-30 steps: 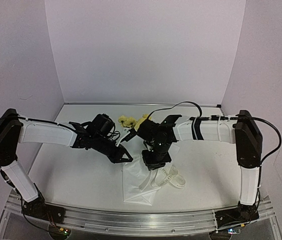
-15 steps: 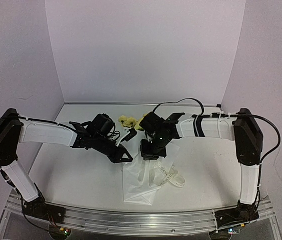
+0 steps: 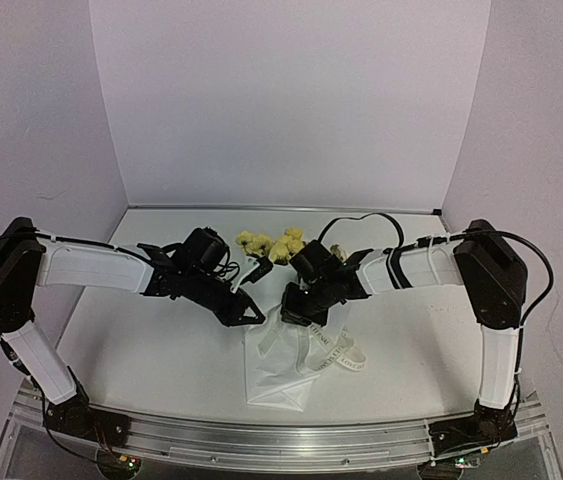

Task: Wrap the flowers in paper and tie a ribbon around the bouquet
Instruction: Tie the ribbon around the folded bouquet.

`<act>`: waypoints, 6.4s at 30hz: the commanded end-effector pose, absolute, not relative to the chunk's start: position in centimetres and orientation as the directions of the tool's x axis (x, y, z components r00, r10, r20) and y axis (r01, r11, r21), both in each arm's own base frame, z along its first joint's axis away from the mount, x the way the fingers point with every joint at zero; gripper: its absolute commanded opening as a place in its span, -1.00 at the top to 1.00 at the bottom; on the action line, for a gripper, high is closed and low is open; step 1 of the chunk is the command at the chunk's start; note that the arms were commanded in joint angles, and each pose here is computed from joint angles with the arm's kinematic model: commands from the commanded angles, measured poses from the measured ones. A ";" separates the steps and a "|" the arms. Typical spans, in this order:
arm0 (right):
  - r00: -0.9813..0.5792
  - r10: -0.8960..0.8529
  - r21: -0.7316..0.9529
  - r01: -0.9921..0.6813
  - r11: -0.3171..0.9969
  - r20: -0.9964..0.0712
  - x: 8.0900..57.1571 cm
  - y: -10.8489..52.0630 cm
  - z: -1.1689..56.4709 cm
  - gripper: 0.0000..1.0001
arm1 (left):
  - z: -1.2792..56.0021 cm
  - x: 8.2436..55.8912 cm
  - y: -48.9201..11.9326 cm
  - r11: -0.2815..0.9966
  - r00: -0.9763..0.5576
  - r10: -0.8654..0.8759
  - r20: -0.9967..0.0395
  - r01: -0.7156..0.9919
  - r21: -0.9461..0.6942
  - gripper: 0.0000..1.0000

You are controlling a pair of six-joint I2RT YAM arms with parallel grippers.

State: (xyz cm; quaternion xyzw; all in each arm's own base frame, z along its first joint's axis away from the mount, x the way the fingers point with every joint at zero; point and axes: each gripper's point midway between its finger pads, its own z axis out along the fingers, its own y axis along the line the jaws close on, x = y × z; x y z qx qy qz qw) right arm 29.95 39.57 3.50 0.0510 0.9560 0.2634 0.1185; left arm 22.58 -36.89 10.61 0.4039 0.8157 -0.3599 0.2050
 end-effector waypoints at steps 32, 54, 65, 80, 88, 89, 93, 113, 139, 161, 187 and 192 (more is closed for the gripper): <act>-0.965 0.245 0.774 0.084 0.628 -0.095 34.1 43.4 8.0 1.00 | 10.0 21.9 -37.9 0.362 -0.600 0.557 -0.575 0.798 -0.482 0.32; -0.971 0.200 0.774 0.022 0.632 -0.135 32.4 42.1 10.1 0.63 | 11.2 27.1 -33.5 0.650 -0.616 0.417 -0.669 0.716 -0.255 0.35; -0.965 0.173 0.723 -0.024 0.690 -0.197 30.7 39.7 11.5 0.50 | 8.2 26.3 -33.3 0.676 -0.680 0.463 -0.568 0.685 -0.270 0.29; -0.947 0.071 0.517 -0.107 0.849 -0.314 27.1 32.0 12.2 0.22 | 5.8 26.1 -35.6 0.667 -0.653 0.567 -0.503 0.722 -0.186 0.21; -0.941 0.048 0.485 -0.129 0.865 -0.335 26.3 30.6 12.5 0.16 | 4.9 25.9 -36.4 0.653 -0.622 0.619 -0.480 0.747 -0.125 0.13; -0.941 0.046 0.481 -0.130 0.867 -0.336 26.2 30.5 12.4 0.16 | 4.8 25.9 -36.5 0.652 -0.619 0.623 -0.478 0.748 -0.120 0.12; -0.939 0.034 0.459 -0.135 0.878 -0.341 25.9 29.8 12.3 0.14 | 4.8 26.0 -36.5 0.656 -0.615 0.624 -0.482 0.747 -0.104 0.22; -0.942 -0.017 0.370 -0.148 0.917 -0.336 24.9 27.6 11.0 0.12 | 9.0 26.9 -36.2 0.680 -0.576 0.544 -0.610 0.729 -0.082 1.00; -0.947 -0.029 0.348 -0.146 0.926 -0.320 24.7 27.3 10.2 0.08 | 6.1 24.2 -35.7 0.647 -0.637 0.581 -0.507 0.739 -0.187 0.27; -0.947 -0.030 0.339 -0.144 0.930 -0.321 24.7 27.1 10.0 0.09 | 7.9 24.9 -35.8 0.649 -0.609 0.568 -0.554 0.745 -0.155 1.00; -0.954 -0.041 0.320 -0.141 0.937 -0.298 23.9 26.3 9.2 0.09 | 6.0 17.8 -40.2 0.433 -0.572 0.674 -0.468 0.819 -0.378 0.91; -0.954 -0.042 0.315 -0.140 0.939 -0.298 23.8 26.0 9.3 0.08 | 6.8 19.9 -40.2 0.490 -0.573 0.630 -0.525 0.817 -0.303 0.58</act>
